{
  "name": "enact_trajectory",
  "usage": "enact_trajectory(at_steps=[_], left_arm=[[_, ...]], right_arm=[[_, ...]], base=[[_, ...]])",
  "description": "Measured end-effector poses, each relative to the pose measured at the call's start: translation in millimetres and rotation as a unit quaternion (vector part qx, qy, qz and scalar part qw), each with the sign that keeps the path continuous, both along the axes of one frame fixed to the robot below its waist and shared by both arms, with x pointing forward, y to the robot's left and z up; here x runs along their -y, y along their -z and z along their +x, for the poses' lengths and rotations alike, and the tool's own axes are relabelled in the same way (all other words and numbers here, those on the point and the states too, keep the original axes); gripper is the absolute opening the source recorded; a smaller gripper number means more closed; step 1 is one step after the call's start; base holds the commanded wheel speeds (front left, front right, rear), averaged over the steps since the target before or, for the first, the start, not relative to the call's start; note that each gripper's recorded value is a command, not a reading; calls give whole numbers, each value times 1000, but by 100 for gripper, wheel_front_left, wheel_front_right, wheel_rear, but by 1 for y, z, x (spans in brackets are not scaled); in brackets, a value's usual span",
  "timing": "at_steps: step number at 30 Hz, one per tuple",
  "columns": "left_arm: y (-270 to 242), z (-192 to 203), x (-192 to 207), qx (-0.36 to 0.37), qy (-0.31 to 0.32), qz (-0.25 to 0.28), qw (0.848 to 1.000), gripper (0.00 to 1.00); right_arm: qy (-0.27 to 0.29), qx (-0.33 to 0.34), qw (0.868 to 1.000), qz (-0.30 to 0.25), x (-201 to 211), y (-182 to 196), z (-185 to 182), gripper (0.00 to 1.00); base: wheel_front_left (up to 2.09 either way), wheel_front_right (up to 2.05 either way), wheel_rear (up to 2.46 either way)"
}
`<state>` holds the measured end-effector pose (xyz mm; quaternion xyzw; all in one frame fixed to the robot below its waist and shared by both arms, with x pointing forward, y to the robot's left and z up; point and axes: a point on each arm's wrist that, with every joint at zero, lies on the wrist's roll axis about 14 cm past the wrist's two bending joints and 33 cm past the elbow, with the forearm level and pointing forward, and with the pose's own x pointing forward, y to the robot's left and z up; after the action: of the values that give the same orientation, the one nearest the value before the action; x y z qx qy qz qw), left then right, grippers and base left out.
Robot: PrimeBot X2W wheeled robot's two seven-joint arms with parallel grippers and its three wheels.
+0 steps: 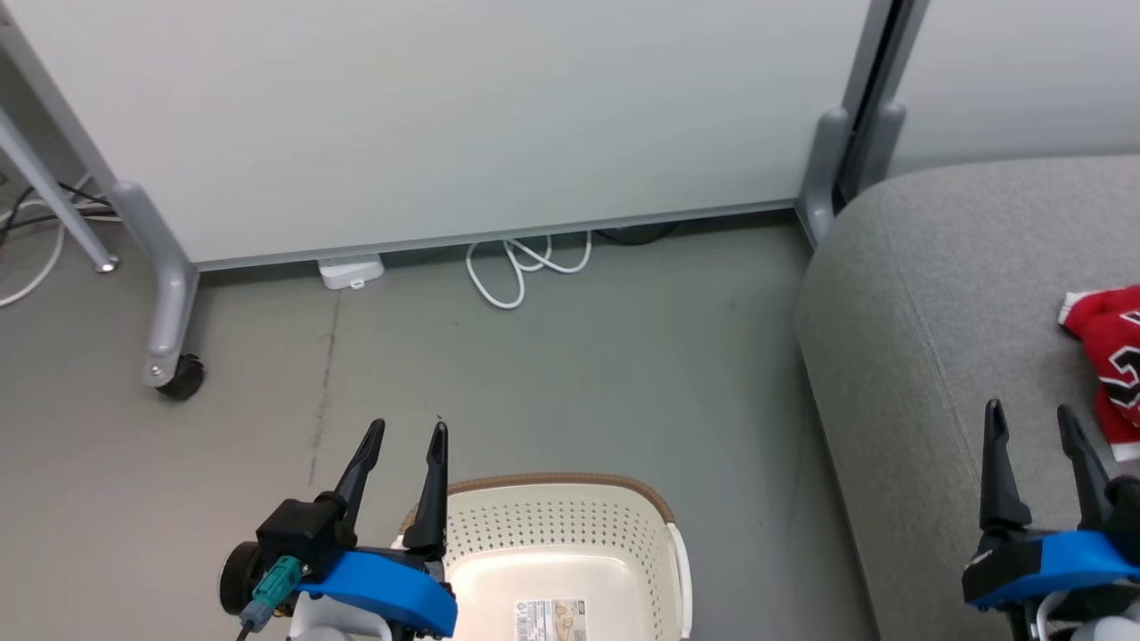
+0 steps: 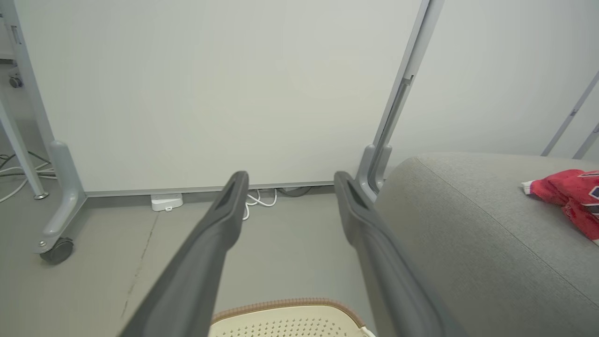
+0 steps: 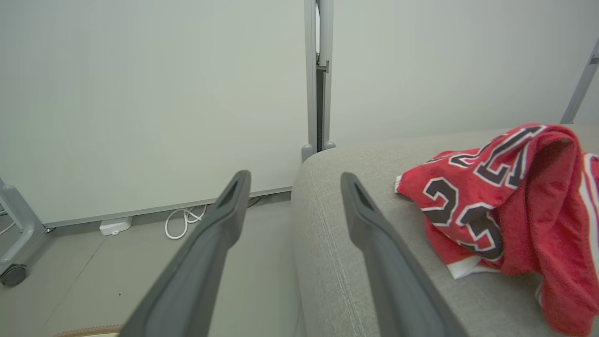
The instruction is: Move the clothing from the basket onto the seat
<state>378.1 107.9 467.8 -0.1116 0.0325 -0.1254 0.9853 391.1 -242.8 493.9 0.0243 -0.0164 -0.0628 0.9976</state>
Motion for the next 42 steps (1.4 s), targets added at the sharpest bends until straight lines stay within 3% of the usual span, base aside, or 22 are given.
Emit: enact_trajectory(at_steps=[12, 42], left_arm=[[-1, -21, -43, -1, -66, 4, 998, 100], [6, -32, -50, -11, -77, 5, 997, 100]], right_arm=[[-56, -20, 998, 8, -36, 10, -19, 100], [-87, -33, 995, 27, -58, 22, -31, 100]], base=[[0, 0, 0], [0, 0, 0]])
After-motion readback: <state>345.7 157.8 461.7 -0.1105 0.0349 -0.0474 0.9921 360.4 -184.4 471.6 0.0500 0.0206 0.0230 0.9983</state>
